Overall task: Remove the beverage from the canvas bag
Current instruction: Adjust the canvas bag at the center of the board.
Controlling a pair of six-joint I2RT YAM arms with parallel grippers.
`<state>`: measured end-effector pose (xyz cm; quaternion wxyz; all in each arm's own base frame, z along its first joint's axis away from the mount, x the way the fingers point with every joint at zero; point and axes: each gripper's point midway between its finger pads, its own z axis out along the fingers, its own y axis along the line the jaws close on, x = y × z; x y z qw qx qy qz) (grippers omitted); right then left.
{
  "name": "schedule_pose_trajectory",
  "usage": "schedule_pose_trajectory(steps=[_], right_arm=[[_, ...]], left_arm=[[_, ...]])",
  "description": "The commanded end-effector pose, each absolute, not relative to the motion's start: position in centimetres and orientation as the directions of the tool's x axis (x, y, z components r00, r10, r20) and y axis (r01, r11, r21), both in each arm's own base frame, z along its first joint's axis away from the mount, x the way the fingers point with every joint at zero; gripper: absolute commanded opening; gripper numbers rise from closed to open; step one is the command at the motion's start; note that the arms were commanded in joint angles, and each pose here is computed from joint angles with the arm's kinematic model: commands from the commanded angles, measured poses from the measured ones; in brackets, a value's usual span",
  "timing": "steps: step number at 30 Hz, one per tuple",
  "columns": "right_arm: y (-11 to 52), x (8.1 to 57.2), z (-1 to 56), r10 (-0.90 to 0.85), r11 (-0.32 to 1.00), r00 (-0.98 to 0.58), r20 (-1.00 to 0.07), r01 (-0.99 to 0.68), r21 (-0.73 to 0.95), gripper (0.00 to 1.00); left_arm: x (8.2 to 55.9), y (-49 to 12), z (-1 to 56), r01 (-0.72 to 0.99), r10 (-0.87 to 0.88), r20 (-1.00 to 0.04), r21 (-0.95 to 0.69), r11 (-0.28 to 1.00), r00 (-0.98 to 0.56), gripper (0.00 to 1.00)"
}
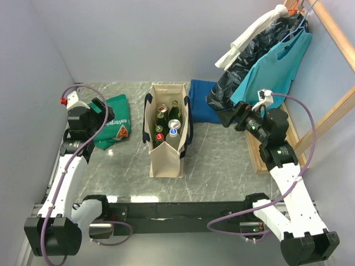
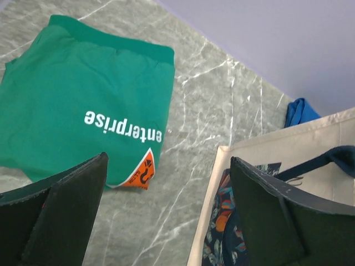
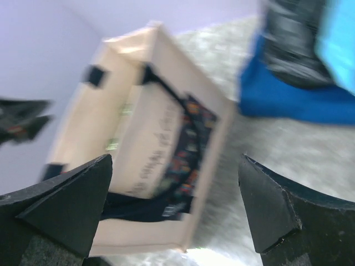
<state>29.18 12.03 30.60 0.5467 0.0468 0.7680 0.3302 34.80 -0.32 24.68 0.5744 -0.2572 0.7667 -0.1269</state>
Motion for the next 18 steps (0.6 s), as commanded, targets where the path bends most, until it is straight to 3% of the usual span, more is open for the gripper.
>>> schedule_pose_trajectory(steps=[1, 4, 8, 11, 15, 18], right_arm=[[16.0, 28.5, 35.5, 0.430, 0.608, -0.388, -0.816, -0.544, 0.579, 1.00], [17.4, 28.3, 36.2, 0.427, 0.522, -0.472, -0.772, -0.568, 0.636, 1.00], [17.8, 27.7, 37.5, 0.418, 0.499, -0.493, -0.763, -0.577, 0.647, 1.00], [15.8, 28.4, 37.7, 0.432, 0.620, -0.433, -0.791, -0.494, 0.609, 1.00], [11.9, 29.6, 38.7, 0.414, 0.794, -0.307, -0.857, -0.338, 0.505, 1.00], [12.0, 28.9, 40.4, 0.359, 0.811, -0.253, -0.898, -0.391, 0.434, 1.00]], left_arm=[[34.5, 0.2, 28.9, -0.229, -0.520, -0.844, -0.485, 0.844, -0.132, 0.96], [33.8, 1.2, 27.7, -0.367, -0.595, -0.786, -0.510, 0.778, -0.167, 0.96], [33.5, -0.2, 28.5, -0.293, -0.563, -0.794, -0.495, 0.818, -0.231, 0.96], [33.1, -2.9, 31.2, -0.070, -0.505, -0.836, -0.502, 0.862, -0.215, 0.96], [31.2, -4.0, 33.8, 0.015, -0.501, -0.843, -0.514, 0.858, -0.196, 0.96], [30.6, -3.8, 34.5, 0.005, -0.517, -0.837, -0.526, 0.850, -0.182, 0.96]])
